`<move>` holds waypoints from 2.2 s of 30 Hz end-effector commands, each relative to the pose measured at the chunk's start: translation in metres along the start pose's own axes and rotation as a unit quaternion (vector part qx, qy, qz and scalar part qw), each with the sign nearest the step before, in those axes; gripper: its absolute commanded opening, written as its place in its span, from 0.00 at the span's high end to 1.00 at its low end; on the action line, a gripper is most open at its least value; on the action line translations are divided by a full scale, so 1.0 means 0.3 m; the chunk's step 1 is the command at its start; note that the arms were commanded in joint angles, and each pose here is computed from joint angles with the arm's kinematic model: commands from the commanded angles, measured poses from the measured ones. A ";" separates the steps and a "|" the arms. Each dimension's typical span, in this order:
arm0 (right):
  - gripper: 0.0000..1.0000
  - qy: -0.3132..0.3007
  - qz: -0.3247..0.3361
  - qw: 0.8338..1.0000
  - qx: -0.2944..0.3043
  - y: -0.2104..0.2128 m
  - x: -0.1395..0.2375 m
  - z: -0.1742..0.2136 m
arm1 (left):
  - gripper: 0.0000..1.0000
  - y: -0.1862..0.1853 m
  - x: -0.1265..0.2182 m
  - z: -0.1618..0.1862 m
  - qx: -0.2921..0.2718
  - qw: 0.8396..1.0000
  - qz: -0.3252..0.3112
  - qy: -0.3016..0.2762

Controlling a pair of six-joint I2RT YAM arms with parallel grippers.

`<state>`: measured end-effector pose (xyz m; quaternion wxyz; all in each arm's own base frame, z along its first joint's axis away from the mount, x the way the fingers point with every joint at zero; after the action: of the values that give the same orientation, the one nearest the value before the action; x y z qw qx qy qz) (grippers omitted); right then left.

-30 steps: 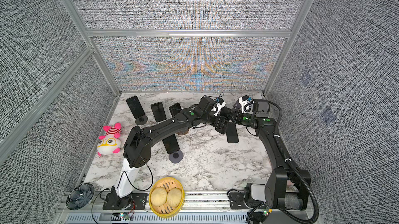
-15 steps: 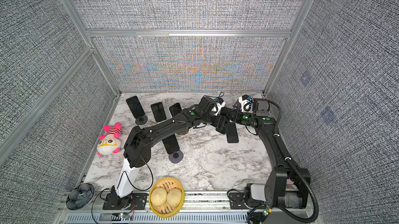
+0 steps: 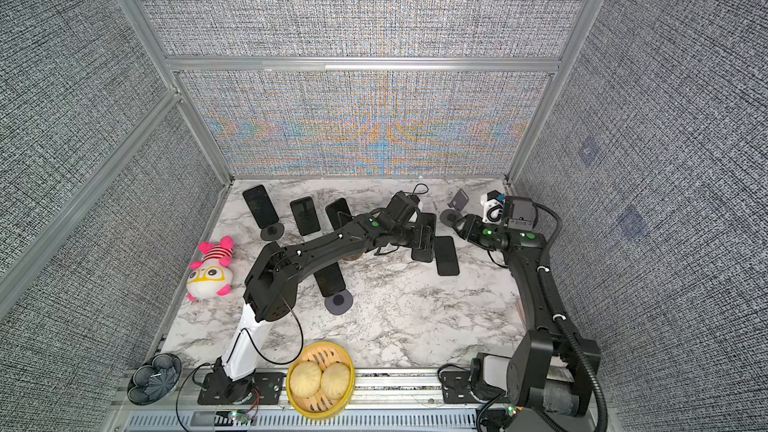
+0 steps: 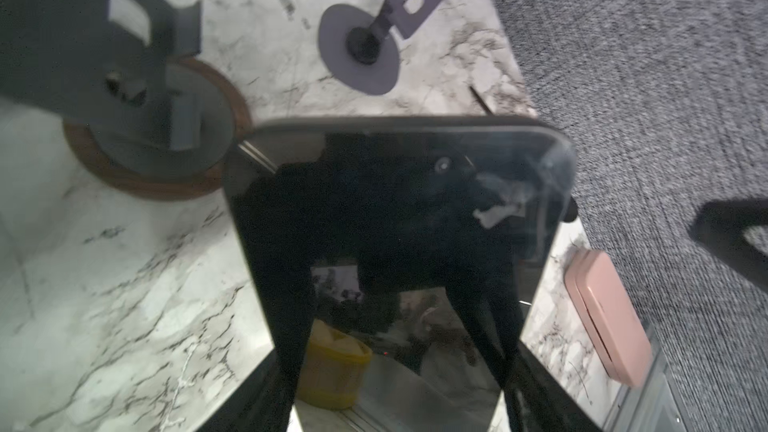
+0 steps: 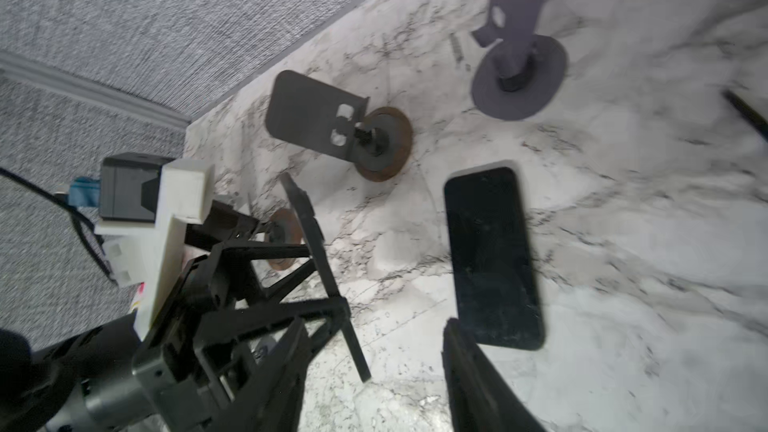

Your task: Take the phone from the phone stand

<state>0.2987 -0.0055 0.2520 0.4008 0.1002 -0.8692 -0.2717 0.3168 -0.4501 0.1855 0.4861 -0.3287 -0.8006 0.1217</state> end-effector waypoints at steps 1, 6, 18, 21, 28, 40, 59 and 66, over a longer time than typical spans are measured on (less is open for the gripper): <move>0.47 -0.002 0.056 0.998 -0.037 -0.065 -0.007 0.039 | 0.85 0.023 -0.017 0.006 0.080 0.996 -0.044 -0.010; 0.47 0.001 0.066 0.997 -0.040 -0.094 -0.025 0.055 | 1.00 0.013 -0.058 0.038 0.105 0.988 -0.112 0.001; 0.47 -0.013 0.080 0.996 -0.034 -0.114 -0.022 0.063 | 1.00 0.053 -0.131 0.068 0.132 0.967 -0.213 0.035; 0.47 -0.011 0.085 0.996 -0.036 -0.125 -0.025 0.070 | 1.00 0.059 -0.155 0.076 0.130 0.968 -0.210 0.041; 0.47 -0.011 0.089 0.995 -0.038 -0.138 -0.032 0.076 | 0.99 0.063 -0.197 0.089 0.116 0.972 -0.198 0.049; 0.47 -0.006 0.096 0.995 -0.037 -0.156 -0.045 0.088 | 0.56 0.062 -0.271 0.120 0.115 0.979 -0.157 0.067; 0.47 0.015 0.105 0.993 -0.045 -0.205 -0.089 0.116 | 0.13 0.074 -0.301 0.141 0.127 0.979 -0.140 0.070; 0.47 0.020 0.109 0.993 -0.037 -0.220 -0.115 0.104 | 0.13 0.058 -0.278 0.126 0.126 0.982 -0.129 0.060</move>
<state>0.2892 -0.0324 0.1760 0.4548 -0.0075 -0.8490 -0.2688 0.3218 -0.4897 0.1013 0.5672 -0.1691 -0.7937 0.1406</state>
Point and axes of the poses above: each gripper's point midway between its finger pads, its own x axis back along the fingers, its own y axis along the line the jaws close on, z = x × y, the point moved 8 cm from there along x, back along the fingers, and after that the axes turned 1 degree about x, right-handed, at the moved point
